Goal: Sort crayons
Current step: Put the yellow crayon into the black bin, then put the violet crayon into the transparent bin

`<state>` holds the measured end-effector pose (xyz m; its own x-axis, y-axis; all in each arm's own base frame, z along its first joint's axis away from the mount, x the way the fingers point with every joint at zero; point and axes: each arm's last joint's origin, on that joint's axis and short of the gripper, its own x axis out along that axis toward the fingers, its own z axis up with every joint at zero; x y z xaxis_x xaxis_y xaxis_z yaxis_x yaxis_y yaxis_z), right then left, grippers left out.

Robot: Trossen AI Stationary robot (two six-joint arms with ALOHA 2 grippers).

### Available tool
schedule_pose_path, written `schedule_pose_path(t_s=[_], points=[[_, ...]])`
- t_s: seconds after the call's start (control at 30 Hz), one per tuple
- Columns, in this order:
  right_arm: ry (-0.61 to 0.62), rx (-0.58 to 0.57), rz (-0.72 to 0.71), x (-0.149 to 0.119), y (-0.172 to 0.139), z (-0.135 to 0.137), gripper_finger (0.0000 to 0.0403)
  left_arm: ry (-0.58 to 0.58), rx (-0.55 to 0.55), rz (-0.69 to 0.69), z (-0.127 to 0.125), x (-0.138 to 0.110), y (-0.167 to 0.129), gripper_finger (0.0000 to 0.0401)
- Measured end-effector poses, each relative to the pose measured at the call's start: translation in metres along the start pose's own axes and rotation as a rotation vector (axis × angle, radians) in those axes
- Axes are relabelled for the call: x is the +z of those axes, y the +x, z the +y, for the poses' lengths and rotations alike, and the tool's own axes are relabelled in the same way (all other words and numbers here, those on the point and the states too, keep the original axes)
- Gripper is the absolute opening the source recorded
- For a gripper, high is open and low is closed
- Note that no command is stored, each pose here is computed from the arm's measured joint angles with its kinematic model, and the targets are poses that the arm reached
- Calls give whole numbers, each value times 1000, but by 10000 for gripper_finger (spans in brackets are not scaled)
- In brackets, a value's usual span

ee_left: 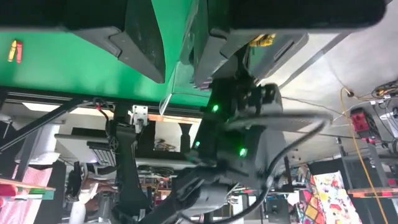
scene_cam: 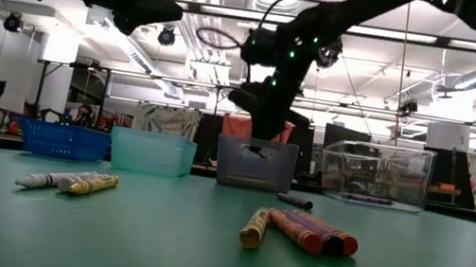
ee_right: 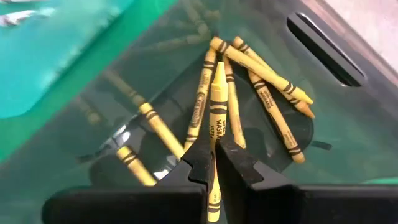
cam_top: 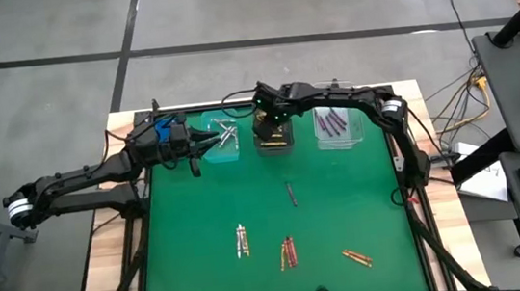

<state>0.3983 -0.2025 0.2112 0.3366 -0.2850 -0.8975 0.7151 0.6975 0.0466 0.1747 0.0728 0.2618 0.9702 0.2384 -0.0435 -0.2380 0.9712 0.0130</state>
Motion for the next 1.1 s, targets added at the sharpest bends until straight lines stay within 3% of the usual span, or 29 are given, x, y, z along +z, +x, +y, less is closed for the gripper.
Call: schedule_pose_path(t_s=[0.33, 0.77, 0.9, 1.1], points=[[-4, -3, 1, 1, 8, -1, 20, 3, 0, 3, 0, 0, 0, 68], [-2, 0, -10, 2, 6, -2, 127, -1, 17, 3, 0, 0, 0, 68], [-11, 24, -41, 5, -10, -1, 136, -17, 17, 5, 0, 0, 0, 68], [-52, 165, -73, 5, -51, 11, 126, -65, 17, 7, 0, -1, 0, 68]])
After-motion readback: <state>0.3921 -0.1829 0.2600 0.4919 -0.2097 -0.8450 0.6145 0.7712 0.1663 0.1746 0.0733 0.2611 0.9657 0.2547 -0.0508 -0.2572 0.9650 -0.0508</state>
